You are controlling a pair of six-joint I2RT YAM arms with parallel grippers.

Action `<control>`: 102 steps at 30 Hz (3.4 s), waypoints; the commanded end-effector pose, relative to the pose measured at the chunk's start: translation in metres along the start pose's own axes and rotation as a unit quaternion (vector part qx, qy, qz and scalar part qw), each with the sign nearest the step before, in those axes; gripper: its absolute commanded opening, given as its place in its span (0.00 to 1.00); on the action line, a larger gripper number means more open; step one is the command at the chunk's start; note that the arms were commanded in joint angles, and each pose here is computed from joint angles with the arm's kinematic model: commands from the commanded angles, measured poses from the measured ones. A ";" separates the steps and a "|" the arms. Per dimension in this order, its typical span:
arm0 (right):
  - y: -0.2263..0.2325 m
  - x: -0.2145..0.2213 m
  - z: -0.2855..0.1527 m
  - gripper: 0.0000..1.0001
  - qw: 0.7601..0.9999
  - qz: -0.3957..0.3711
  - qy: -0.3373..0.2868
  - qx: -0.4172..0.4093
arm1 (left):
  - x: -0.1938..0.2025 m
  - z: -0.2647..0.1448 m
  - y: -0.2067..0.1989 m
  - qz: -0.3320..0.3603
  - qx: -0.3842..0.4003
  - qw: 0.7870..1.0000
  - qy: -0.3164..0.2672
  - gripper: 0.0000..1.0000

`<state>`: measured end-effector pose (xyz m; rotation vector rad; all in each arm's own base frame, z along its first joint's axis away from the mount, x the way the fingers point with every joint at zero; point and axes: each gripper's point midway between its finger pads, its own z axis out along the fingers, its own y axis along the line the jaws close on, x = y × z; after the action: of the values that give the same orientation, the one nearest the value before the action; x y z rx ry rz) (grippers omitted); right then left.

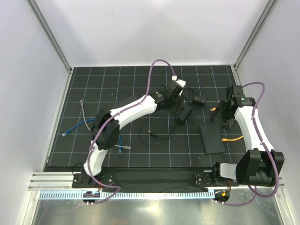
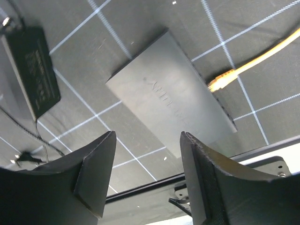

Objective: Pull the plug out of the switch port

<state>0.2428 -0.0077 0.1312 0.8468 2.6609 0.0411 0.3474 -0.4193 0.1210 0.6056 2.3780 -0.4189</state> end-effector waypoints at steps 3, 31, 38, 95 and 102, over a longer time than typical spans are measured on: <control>-0.005 -0.007 0.018 0.66 0.999 0.026 0.013 -0.021 | -0.011 -0.055 -0.055 -0.023 0.092 0.995 -0.037 0.52; -0.032 0.005 0.094 0.72 0.987 0.140 0.073 -0.038 | 0.098 0.041 -0.164 -0.099 0.208 0.971 0.066 0.52; -0.018 0.013 0.099 0.71 0.981 0.157 0.086 -0.078 | 0.101 0.050 -0.169 -0.098 0.214 0.969 0.072 0.52; -0.032 0.023 0.086 0.48 0.966 0.227 -0.032 -0.120 | 0.058 0.017 -0.171 0.038 0.248 0.967 -0.032 0.46; -0.035 0.030 0.096 0.47 0.964 0.235 -0.038 -0.120 | 0.063 0.022 -0.174 0.073 0.270 0.959 -0.046 0.46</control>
<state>0.2281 -0.0264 0.0280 1.3425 2.3087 0.4118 0.2227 -0.5400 0.0717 0.9122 2.2382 -0.9581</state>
